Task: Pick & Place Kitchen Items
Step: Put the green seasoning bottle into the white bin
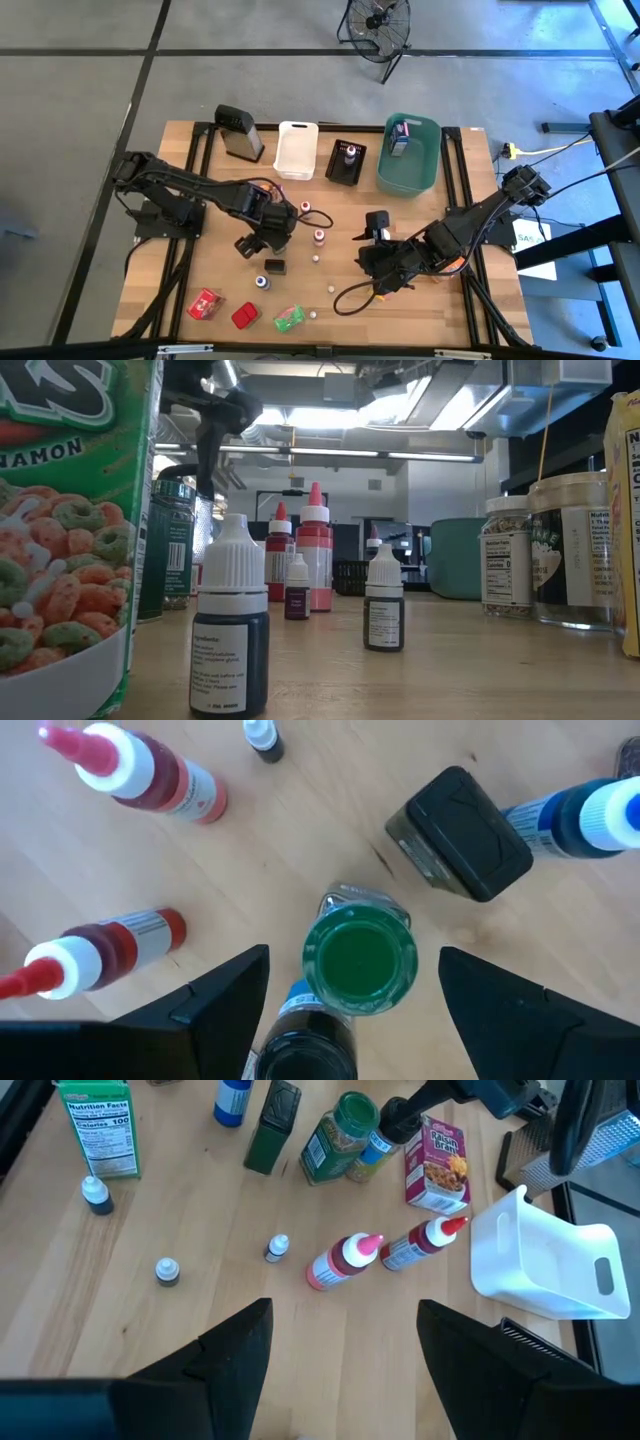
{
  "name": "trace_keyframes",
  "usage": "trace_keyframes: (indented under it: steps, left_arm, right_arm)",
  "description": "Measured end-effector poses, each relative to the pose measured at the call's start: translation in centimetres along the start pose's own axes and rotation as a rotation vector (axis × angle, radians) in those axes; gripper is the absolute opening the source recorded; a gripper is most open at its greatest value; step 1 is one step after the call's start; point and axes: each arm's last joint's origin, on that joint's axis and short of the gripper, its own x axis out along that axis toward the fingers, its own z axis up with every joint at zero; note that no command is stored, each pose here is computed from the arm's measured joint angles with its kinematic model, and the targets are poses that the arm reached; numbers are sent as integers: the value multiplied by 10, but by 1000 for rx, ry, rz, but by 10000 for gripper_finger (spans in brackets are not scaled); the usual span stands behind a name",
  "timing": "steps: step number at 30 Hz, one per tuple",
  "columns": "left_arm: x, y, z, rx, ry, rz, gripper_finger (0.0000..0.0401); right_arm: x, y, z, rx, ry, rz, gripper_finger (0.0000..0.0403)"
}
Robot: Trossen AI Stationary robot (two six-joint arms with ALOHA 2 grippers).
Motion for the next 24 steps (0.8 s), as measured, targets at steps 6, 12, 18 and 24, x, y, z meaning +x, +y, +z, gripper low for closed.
trace_keyframes:
  steps: [6,12,18,24]
  left_arm:
    - [14,-3,-6,18,10,-14,287]
    - [21,-3,-7,19,-4,-4,287]
    - [33,-5,-16,-12,19,-15,287]
    - [34,-5,-12,-20,-17,3,287]
  right_arm:
    - [0,0,0,15,0,2,250]
    - [0,0,0,15,0,1,250]
    - [0,0,1,4,-9,1,250]
    - [3,-4,2,9,-13,-6,250]
